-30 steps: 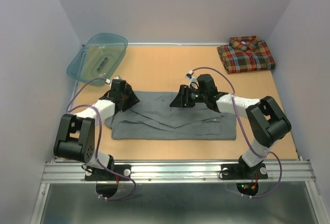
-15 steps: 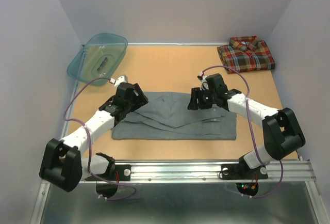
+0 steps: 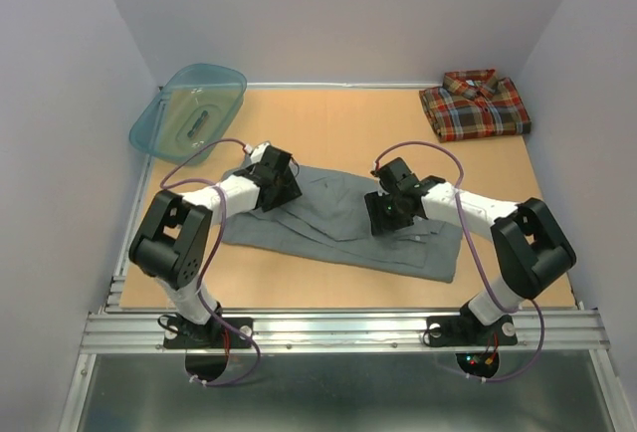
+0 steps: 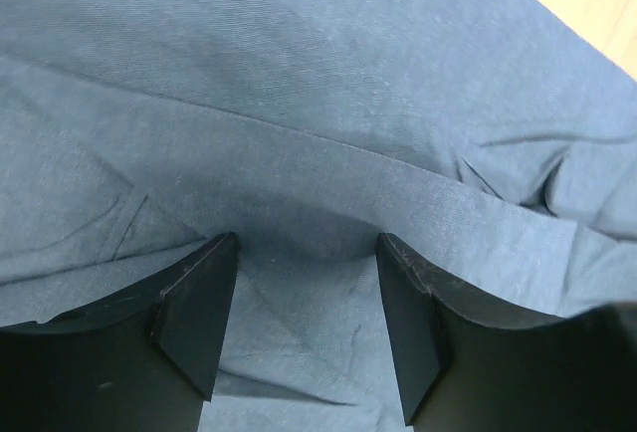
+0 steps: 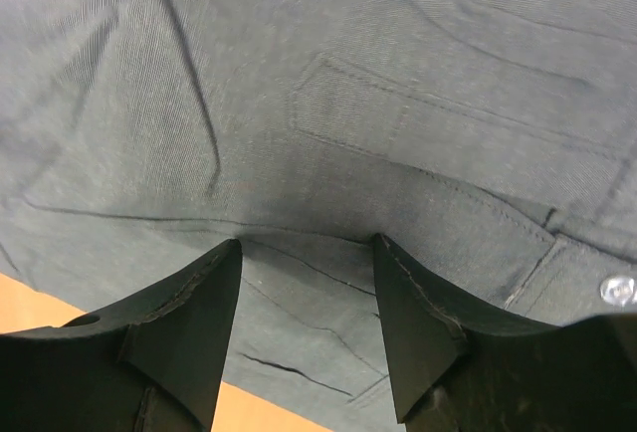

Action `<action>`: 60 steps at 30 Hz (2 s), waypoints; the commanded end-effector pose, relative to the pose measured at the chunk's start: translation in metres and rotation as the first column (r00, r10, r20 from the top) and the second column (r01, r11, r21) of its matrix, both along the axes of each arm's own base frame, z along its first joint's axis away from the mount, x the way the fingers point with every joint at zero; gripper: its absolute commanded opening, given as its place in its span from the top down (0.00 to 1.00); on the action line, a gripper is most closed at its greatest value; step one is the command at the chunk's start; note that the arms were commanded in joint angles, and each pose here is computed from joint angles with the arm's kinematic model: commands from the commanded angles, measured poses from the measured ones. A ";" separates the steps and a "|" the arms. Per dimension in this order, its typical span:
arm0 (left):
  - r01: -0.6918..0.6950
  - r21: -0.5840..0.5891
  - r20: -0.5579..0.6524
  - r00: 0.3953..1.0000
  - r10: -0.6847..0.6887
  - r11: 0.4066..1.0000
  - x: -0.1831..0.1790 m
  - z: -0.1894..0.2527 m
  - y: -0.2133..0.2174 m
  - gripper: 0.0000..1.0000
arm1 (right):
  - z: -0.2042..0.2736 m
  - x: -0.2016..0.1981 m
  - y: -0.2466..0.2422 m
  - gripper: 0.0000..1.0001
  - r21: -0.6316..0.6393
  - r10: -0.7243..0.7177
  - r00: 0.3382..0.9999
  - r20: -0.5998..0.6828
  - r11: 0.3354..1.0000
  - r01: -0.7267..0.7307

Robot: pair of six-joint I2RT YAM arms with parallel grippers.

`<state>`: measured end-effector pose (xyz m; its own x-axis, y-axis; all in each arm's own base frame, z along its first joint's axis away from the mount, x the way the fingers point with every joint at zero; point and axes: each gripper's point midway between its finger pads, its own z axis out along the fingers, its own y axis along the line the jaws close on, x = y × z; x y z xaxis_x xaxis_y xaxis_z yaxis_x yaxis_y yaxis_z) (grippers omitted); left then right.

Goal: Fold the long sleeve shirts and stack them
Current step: Fold the shirt

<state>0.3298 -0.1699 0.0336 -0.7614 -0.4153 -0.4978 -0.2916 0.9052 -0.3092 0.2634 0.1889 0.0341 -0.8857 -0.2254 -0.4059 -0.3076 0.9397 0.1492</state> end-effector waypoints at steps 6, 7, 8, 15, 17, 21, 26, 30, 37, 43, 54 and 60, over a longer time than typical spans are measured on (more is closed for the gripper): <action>0.088 0.096 -0.026 0.996 -0.086 0.991 0.070 -0.016 -0.030 0.28 | -0.017 -0.043 0.017 0.39 -0.005 0.014 0.983 -0.182 1.000 -0.016; 0.093 0.091 0.019 0.995 -0.095 0.991 0.093 -0.002 -0.038 0.28 | -0.018 -0.048 0.022 0.39 0.013 0.022 0.979 -0.202 1.000 -0.020; 0.102 0.107 -0.013 0.995 -0.101 0.989 0.099 -0.017 -0.039 0.27 | -0.018 -0.054 0.035 0.39 0.043 0.039 0.972 -0.232 0.999 -0.029; 0.182 0.115 0.108 0.975 -0.194 0.977 0.185 -0.005 -0.072 0.24 | 0.001 -0.065 0.111 0.39 0.262 0.164 0.943 -0.290 0.961 -0.087; 0.227 0.099 0.161 0.957 -0.241 0.969 0.208 -0.001 -0.087 0.23 | 0.009 -0.055 0.126 0.39 0.307 0.171 0.949 -0.265 0.948 -0.086; 0.292 0.070 0.247 0.921 -0.300 0.954 0.235 0.015 -0.111 0.19 | 0.029 -0.037 0.137 0.39 0.331 0.163 0.968 -0.191 0.939 -0.093; 0.304 0.061 0.385 0.872 -0.304 0.951 0.243 0.077 -0.111 0.13 | 0.075 -0.015 0.127 0.39 0.341 0.108 0.994 -0.021 0.935 -0.094; 0.266 0.056 0.503 0.825 -0.257 0.962 0.232 0.164 -0.091 0.11 | 0.092 0.019 0.087 0.39 0.349 -0.055 0.998 0.016 0.936 0.046; 0.164 0.052 0.428 0.888 -0.171 0.985 0.167 0.176 -0.047 0.12 | 0.108 0.072 0.037 0.53 0.411 -0.164 0.986 0.038 0.902 0.134; 0.217 0.023 0.325 0.921 -0.213 0.976 0.088 0.138 -0.046 0.12 | 0.084 0.075 0.043 0.61 0.443 -0.138 0.990 -0.024 0.886 0.134; 0.246 0.006 0.137 0.960 -0.244 0.969 0.036 0.040 -0.049 0.12 | 0.020 0.022 0.038 0.61 0.402 -0.178 0.968 -0.176 0.885 0.236; 0.254 0.076 0.094 0.961 -0.261 0.964 0.049 0.014 -0.047 0.12 | 0.007 0.009 0.046 0.61 0.385 -0.234 0.954 -0.188 0.876 0.291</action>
<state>0.3574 -0.2126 0.0396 -0.8149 -0.1875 -0.5484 -0.0341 0.9601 -0.2775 0.2668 0.2242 0.0329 -0.9662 0.1242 -0.2257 -0.0147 0.8481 0.5296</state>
